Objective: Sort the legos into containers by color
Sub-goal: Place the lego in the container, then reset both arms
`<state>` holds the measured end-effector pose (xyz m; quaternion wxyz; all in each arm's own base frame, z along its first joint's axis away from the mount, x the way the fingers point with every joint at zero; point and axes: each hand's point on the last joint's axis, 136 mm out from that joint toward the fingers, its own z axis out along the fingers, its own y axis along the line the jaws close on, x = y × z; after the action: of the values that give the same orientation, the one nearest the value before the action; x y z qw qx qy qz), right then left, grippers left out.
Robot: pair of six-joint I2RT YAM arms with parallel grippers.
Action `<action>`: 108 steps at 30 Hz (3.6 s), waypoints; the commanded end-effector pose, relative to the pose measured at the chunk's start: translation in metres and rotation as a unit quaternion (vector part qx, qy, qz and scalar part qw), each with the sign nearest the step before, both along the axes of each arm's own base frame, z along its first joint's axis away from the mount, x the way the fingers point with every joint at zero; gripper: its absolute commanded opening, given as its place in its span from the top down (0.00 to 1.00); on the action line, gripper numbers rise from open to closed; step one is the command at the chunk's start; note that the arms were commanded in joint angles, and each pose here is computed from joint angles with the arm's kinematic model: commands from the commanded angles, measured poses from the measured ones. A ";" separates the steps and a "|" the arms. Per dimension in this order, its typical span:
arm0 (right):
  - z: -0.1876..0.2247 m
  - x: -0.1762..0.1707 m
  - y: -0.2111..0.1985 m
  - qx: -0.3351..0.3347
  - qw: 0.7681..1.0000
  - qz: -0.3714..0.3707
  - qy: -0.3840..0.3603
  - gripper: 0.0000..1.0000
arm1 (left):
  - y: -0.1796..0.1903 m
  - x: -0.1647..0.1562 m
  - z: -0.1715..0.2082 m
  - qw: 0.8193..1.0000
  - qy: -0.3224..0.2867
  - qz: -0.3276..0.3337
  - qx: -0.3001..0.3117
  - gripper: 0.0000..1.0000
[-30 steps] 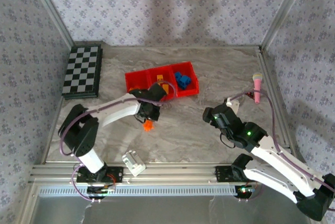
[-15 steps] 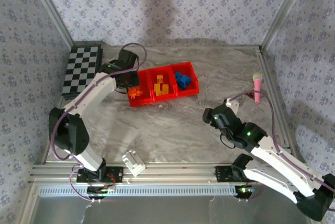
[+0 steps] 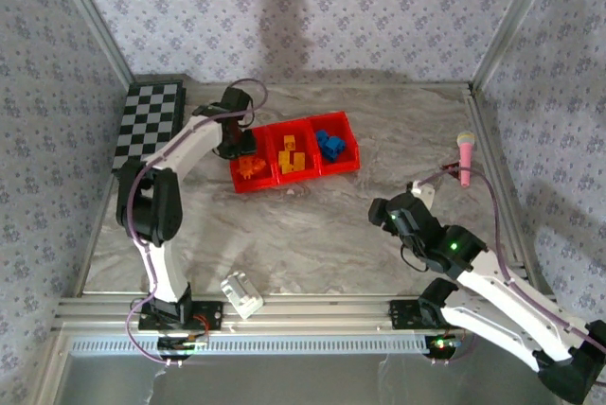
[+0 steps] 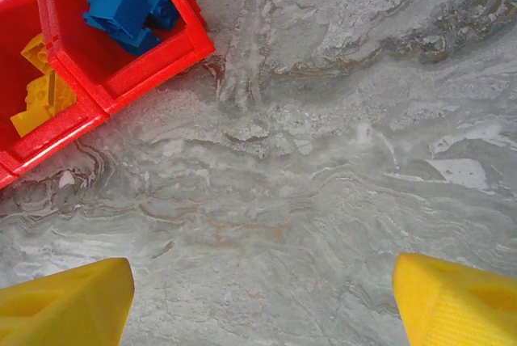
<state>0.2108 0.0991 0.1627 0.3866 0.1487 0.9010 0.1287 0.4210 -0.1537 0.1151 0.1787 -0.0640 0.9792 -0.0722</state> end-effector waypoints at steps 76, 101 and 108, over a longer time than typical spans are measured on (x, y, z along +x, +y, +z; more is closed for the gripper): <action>0.007 0.064 -0.074 -0.130 0.980 0.020 -0.146 0.00 | 0.135 -0.101 0.108 0.880 -0.452 0.130 0.060 0.00; -0.070 0.171 -0.100 -0.251 0.946 0.043 -0.202 0.00 | 0.180 -0.080 0.044 0.888 -0.422 0.167 0.078 0.00; -0.075 0.177 -0.123 -0.238 0.955 -0.003 -0.177 0.01 | 0.181 -0.074 0.032 0.884 -0.437 0.128 0.109 0.00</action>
<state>0.3761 -0.0220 0.0667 0.5359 0.0206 0.8416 -0.0650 0.3371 0.0262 0.1362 0.5741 -0.1493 0.8044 0.0322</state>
